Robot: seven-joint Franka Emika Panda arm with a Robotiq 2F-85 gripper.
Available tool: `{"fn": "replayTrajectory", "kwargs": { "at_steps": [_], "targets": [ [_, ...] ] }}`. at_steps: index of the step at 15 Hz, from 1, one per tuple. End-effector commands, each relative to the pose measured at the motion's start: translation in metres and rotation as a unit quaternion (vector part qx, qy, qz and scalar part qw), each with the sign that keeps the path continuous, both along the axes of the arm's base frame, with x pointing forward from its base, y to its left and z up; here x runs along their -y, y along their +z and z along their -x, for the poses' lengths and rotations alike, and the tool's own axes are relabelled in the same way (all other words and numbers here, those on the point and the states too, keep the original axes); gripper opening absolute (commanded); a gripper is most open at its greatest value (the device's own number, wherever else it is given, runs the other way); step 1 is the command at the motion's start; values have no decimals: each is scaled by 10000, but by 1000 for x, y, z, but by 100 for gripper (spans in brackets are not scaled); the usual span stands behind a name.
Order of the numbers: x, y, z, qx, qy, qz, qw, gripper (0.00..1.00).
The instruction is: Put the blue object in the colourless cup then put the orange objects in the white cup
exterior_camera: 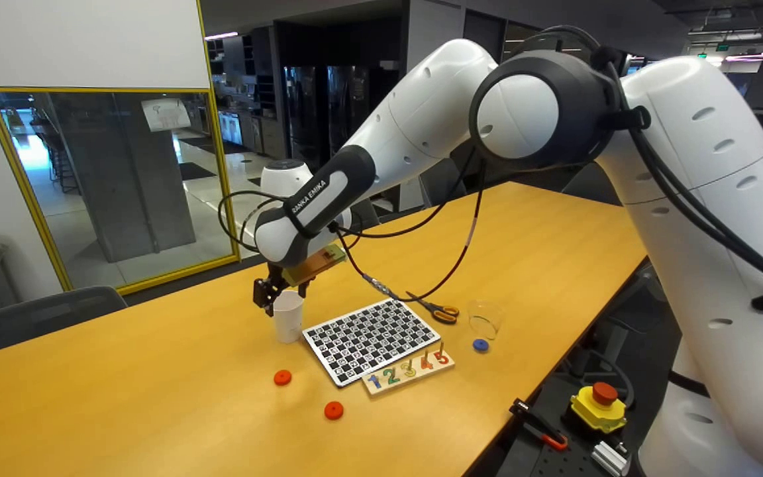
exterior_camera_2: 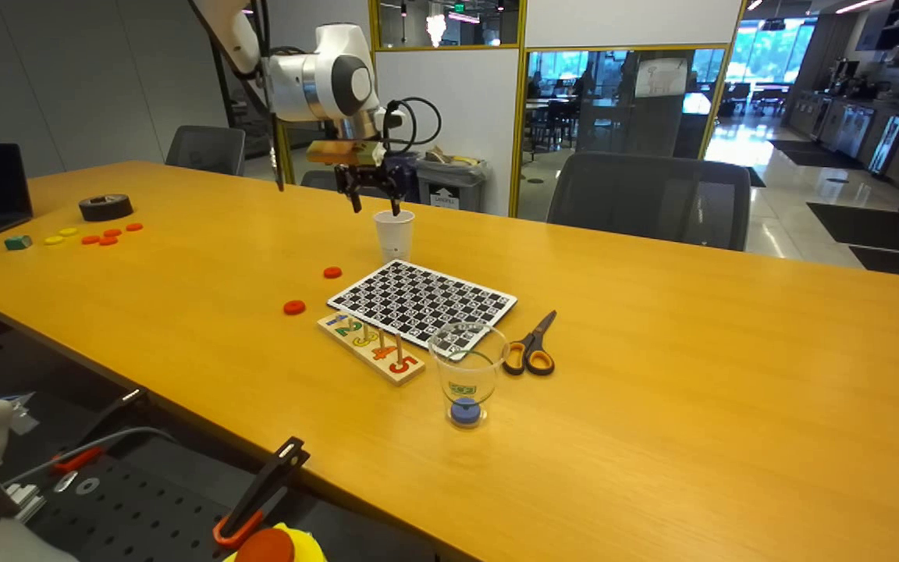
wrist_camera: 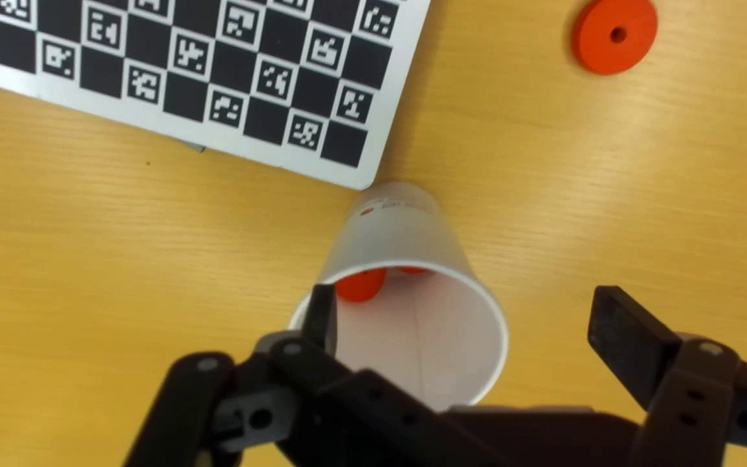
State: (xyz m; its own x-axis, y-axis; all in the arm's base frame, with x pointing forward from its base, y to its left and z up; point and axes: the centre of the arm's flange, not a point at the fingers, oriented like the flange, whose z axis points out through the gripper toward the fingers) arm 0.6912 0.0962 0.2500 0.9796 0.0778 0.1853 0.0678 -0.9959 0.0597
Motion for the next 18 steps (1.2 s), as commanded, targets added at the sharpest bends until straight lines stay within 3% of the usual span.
{"fn": "replayTrajectory", "kwargs": {
  "at_steps": [1,8,12,18],
  "targets": [
    [-17,-2,48,-288,346,-146,9989,100],
    [-51,-66,79,-797,567,-76,9952,100],
    [-63,-97,77,-919,595,-53,9940,100],
    [-67,-110,66,-869,605,-156,9943,100]
  ]
}}
